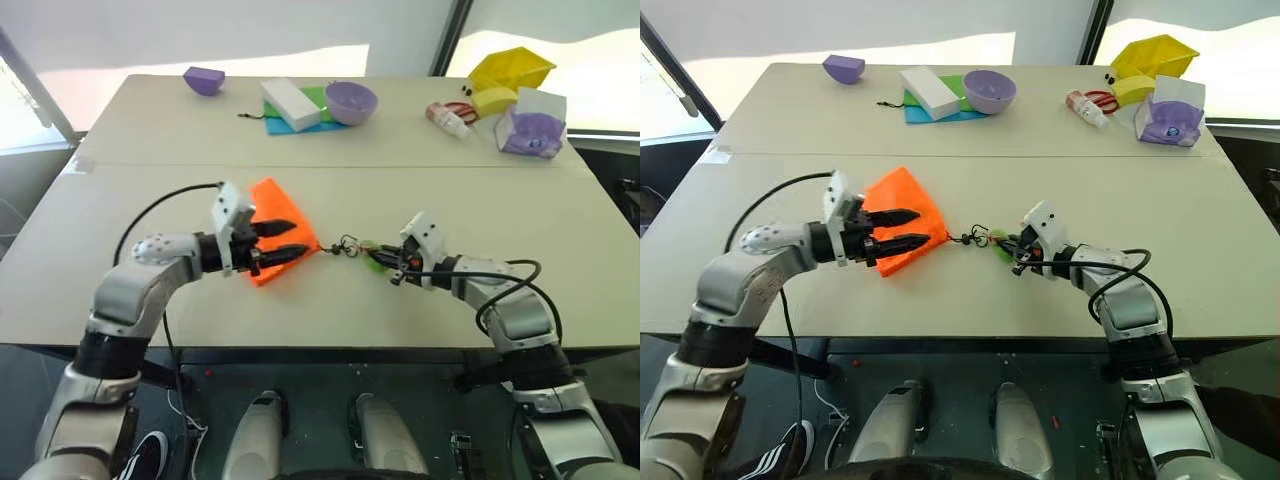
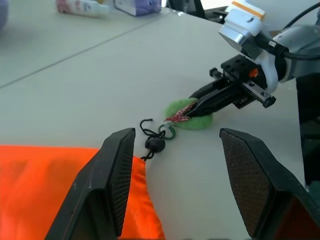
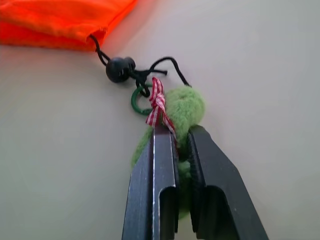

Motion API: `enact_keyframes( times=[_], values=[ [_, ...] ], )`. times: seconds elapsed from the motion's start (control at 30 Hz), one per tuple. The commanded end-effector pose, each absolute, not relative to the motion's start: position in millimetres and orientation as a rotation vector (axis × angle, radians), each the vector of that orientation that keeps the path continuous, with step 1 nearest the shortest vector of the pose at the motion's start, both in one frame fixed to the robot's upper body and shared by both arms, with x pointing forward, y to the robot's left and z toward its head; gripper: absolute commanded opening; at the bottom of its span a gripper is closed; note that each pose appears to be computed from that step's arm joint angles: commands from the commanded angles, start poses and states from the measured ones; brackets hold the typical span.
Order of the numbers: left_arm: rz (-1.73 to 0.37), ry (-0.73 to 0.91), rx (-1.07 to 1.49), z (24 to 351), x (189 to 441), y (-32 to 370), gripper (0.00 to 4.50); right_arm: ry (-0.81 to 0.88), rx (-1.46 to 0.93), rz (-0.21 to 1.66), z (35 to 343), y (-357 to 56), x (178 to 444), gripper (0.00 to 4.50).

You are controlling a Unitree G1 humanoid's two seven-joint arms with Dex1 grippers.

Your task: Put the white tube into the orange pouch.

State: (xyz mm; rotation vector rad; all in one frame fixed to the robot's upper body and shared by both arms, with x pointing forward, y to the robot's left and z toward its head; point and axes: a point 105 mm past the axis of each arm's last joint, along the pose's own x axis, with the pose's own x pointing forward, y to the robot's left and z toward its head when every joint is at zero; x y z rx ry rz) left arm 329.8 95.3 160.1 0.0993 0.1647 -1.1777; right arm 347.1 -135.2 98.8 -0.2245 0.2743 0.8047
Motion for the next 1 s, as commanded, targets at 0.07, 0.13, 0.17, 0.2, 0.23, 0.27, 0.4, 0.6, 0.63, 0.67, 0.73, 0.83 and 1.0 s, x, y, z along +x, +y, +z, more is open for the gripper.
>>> enact_keyframes(
  times=[0.07,0.13,0.17,0.2,0.23,0.27,0.4,0.6,0.63,0.67,0.73,0.83,1.0],
  values=[
    [-1.316,0.215,0.152,159.0,354.2,72.9,2.88,0.221,-0.234,0.807,106.6,-126.7,352.8,0.00],
    [-1.335,0.230,0.225,154.4,364.5,70.0,2.88,0.217,-0.239,0.807,105.3,-123.7,352.9,0.00],
    [-1.342,0.251,0.275,150.1,369.7,69.2,2.88,0.215,-0.239,0.808,104.8,-122.2,352.5,0.00],
    [-1.355,0.270,0.313,146.8,373.7,68.1,2.88,0.212,-0.239,0.808,104.7,-121.1,352.4,0.00],
    [-1.364,0.282,0.335,144.8,376.3,68.0,2.88,0.210,-0.239,0.807,104.7,-120.0,352.4,0.00],
    [-1.377,0.288,0.367,143.0,379.4,64.6,2.88,0.206,-0.238,0.807,105.2,-119.2,352.0,0.00],
    [-1.386,0.254,0.449,143.1,391.0,49.5,2.88,0.193,-0.245,0.792,106.7,-119.6,352.6,0.00],
    [-1.453,0.314,0.489,125.3,386.9,34.1,2.88,0.185,-0.241,0.774,108.5,-120.4,352.7,0.00],
    [-1.448,0.317,0.498,123.8,387.7,34.2,2.88,0.184,-0.241,0.774,108.9,-120.2,352.4,0.00],
    [-1.445,0.323,0.495,123.1,388.1,34.3,2.88,0.183,-0.241,0.774,109.3,-120.1,352.2,0.00],
    [-1.431,0.355,0.485,119.8,389.0,34.4,2.88,0.182,-0.251,0.769,109.4,-121.2,352.8,0.00],
    [-1.393,0.343,0.452,119.5,392.1,33.5,2.88,0.178,-0.254,0.762,110.4,-122.0,354.6,0.00],
    [-1.310,0.319,0.428,118.0,399.3,35.8,2.88,0.174,-0.252,0.767,110.8,-120.1,355.4,0.00]
  ],
)
